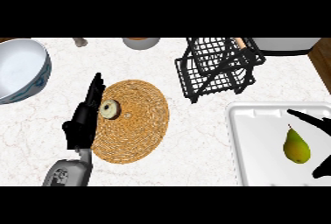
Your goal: Pick the pear from the tray and place it in the tiered basket
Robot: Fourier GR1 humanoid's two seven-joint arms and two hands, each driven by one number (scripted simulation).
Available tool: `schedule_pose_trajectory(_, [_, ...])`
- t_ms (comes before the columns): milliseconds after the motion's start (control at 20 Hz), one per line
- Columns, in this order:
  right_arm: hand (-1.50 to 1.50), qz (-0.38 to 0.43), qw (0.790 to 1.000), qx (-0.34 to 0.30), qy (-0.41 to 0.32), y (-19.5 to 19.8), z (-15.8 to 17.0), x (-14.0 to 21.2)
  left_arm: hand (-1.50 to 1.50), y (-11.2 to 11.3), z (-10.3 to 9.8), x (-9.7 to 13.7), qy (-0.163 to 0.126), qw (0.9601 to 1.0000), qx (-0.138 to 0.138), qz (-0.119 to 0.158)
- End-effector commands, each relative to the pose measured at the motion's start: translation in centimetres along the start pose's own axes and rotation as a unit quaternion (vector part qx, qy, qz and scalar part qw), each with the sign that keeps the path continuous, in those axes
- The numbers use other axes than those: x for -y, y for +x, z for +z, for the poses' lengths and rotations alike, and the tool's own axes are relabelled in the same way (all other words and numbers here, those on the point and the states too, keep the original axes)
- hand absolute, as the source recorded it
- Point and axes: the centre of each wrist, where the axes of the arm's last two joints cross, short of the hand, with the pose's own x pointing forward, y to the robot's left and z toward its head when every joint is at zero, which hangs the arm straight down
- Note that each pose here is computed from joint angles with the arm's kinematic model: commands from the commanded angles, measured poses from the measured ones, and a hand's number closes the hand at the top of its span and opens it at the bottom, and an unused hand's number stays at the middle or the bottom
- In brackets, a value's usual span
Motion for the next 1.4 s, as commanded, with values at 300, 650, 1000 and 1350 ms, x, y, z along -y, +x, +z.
schedule_pose_trajectory(300, [1.5, -0.044, 0.998, 0.021, -0.033, -1.5, 0.4, -2.2, 0.0, 1.0, 0.7, 0.1, 0.0, 1.0, -0.003, -0.003])
schedule_pose_trajectory(650, [1.5, 0.058, 0.993, 0.037, -0.101, -0.5, -2.6, -3.9, 0.0, -0.9, 0.6, -0.6, 0.002, 1.0, 0.0, 0.005])
schedule_pose_trajectory(1000, [1.5, 0.328, 0.94, -0.044, -0.086, 15.9, -10.8, -8.5, 0.0, 0.0, 0.4, 1.1, -0.028, 0.9996, 0.0, 0.0])
schedule_pose_trajectory(1350, [1.5, 0.352, 0.919, -0.1, -0.145, 29.3, -11.7, -15.7, 0.0, 0.0, -0.1, 1.3, -0.006, 1.0, -0.002, -0.006])
